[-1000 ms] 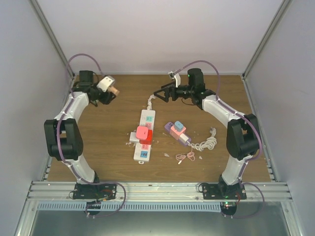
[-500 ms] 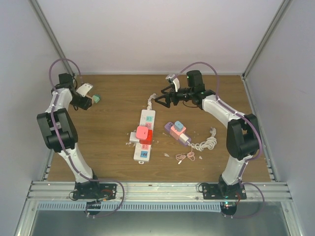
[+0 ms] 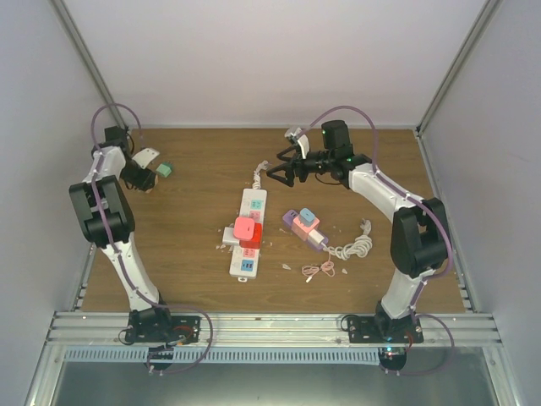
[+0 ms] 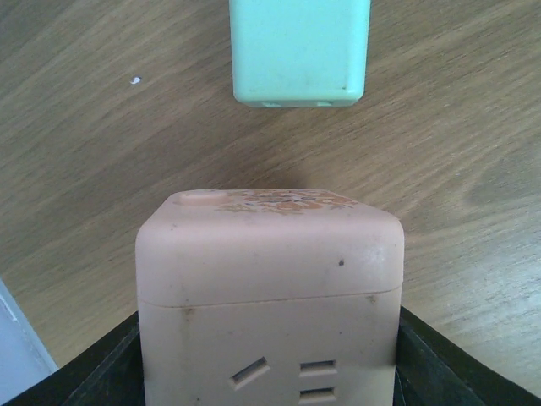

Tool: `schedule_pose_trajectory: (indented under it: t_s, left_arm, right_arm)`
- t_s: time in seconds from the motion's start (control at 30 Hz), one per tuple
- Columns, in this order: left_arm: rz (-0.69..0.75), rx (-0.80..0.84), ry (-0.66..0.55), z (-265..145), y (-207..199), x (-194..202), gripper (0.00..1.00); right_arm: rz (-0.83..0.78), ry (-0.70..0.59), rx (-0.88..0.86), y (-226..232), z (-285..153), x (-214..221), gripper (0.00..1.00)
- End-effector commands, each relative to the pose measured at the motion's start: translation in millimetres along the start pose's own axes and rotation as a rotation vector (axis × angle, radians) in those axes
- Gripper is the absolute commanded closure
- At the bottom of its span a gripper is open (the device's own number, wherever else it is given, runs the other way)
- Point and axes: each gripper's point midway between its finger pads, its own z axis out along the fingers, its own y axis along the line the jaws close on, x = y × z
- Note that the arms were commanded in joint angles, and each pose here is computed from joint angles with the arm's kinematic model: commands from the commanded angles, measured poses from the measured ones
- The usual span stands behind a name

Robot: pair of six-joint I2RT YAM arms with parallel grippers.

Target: Pull the plug off the socket

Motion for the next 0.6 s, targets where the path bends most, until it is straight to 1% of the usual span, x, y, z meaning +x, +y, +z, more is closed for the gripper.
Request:
schedule_pose_trajectory:
  t_s: [0.0, 0.07, 0.1, 0.17, 0.3, 0.4, 0.5, 0.57]
  left_arm:
    - [0.002, 0.001, 0.015, 3, 8, -2, 0.52]
    - [0.001, 0.003, 0.017, 5, 9, -2, 0.47]
    - [0.001, 0.003, 0.016, 5, 9, -2, 0.43]
    - [0.001, 0.005, 0.015, 4, 9, -3, 0.32]
    - [0.007, 0.008, 0.01, -1, 7, -4, 0.18]
    - [0.012, 0.007, -0.006, -8, 6, -7, 0.11]
    - [0.029, 0.011, -0.046, -24, 3, -15, 0.09]
    - [0.061, 0.033, -0.102, -39, -7, -25, 0.08]
  right_arm:
    - [-0.049, -0.012, -0.022, 10, -7, -5, 0.0]
    - [-0.056, -0.007, -0.029, 12, -7, -3, 0.0]
    - [-0.059, -0.005, -0.033, 13, -7, -2, 0.0]
    - [-0.067, -0.001, -0.037, 14, -7, 0, 0.0]
    - [-0.083, 0.005, -0.043, 16, -7, 3, 0.0]
    - [-0.095, 0.019, -0.049, 19, -5, 7, 0.0]
    - [-0.123, 0.033, -0.054, 24, -3, 10, 0.0]
    - [-0.145, 0.043, -0.066, 30, -1, 14, 0.0]
